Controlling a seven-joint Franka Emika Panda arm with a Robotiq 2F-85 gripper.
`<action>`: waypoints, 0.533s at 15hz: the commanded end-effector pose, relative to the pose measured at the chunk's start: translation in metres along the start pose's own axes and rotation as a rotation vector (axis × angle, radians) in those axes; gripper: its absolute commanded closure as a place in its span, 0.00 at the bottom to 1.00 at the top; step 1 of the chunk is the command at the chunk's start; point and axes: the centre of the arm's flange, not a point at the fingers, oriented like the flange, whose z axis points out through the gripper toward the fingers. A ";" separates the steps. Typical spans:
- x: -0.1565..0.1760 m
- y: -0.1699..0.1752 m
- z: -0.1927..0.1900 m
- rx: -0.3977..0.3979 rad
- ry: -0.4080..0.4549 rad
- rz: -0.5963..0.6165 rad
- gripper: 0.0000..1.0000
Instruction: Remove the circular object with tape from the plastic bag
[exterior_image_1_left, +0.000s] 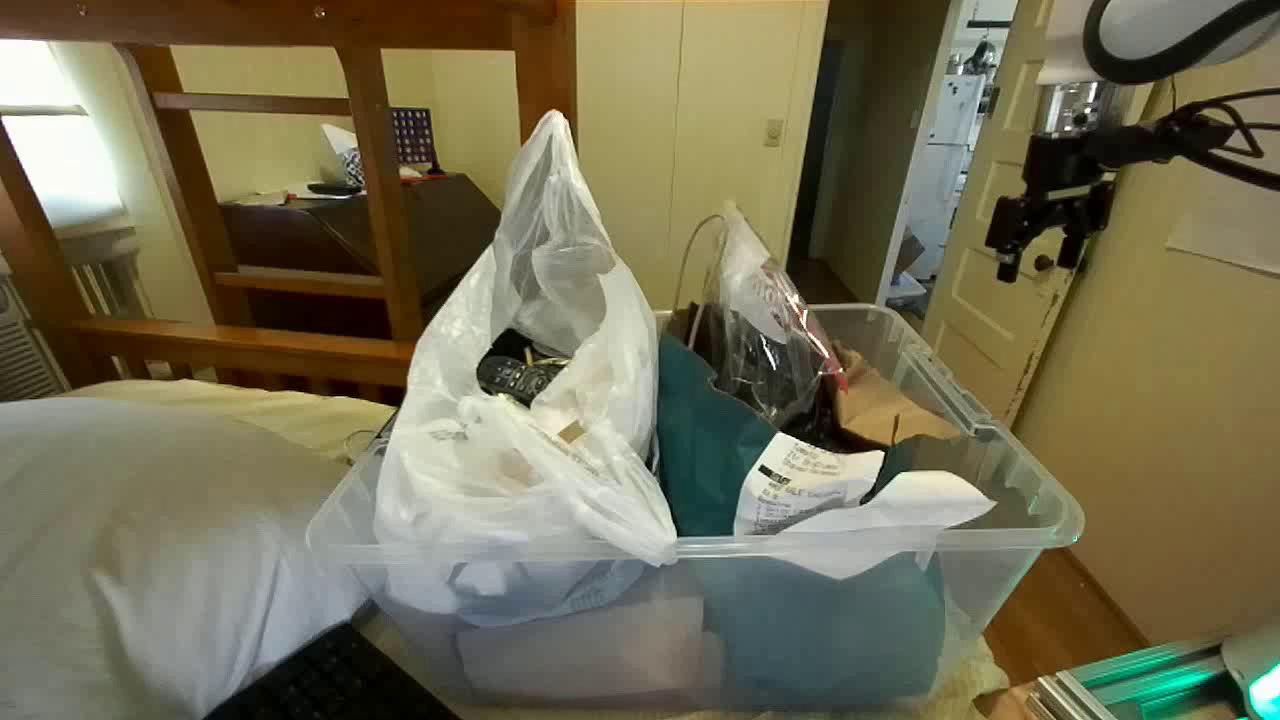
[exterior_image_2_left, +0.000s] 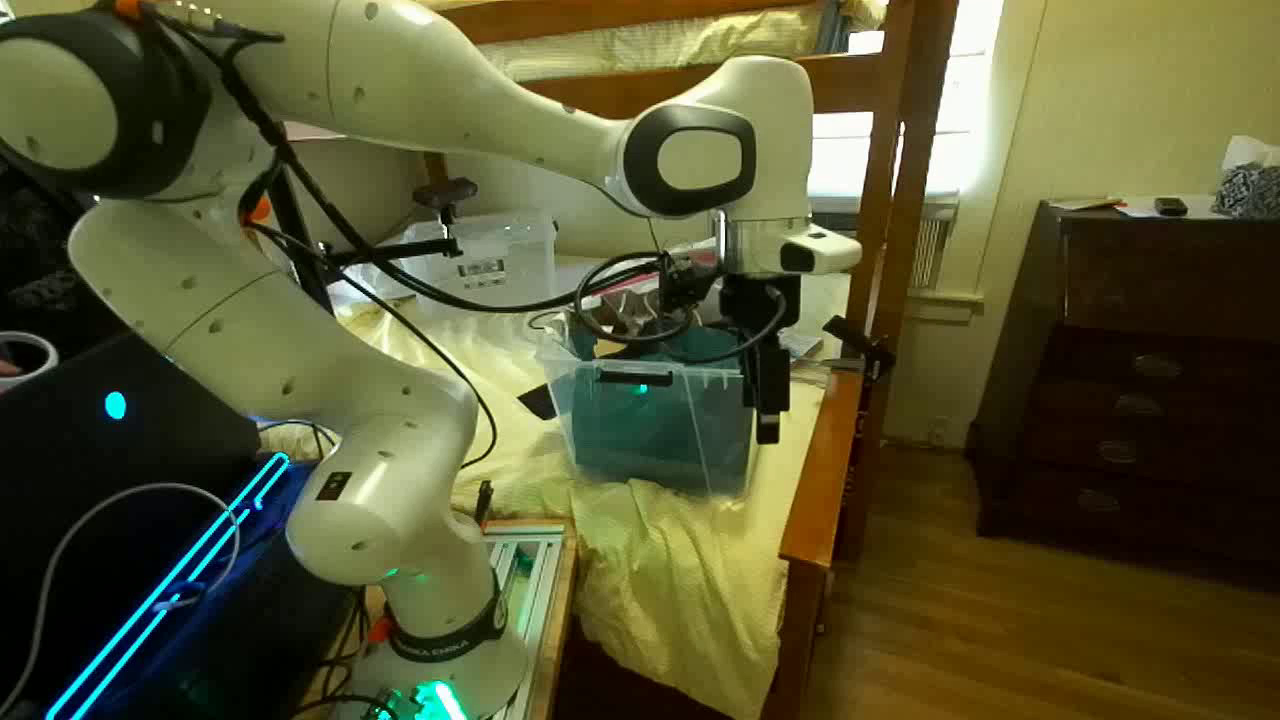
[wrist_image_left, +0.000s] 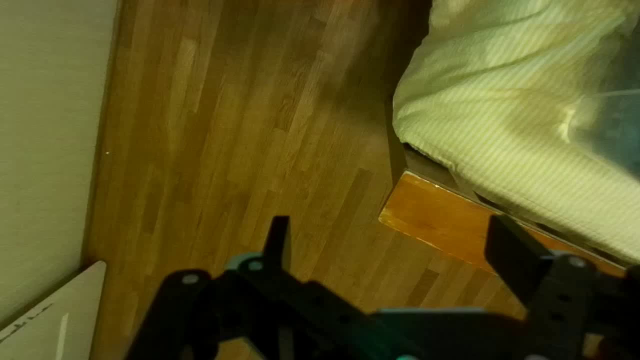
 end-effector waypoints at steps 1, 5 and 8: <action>0.000 0.000 0.000 0.000 0.000 0.000 0.00; 0.000 0.000 0.000 0.000 0.000 0.000 0.00; 0.006 -0.017 -0.014 0.003 0.005 -0.053 0.00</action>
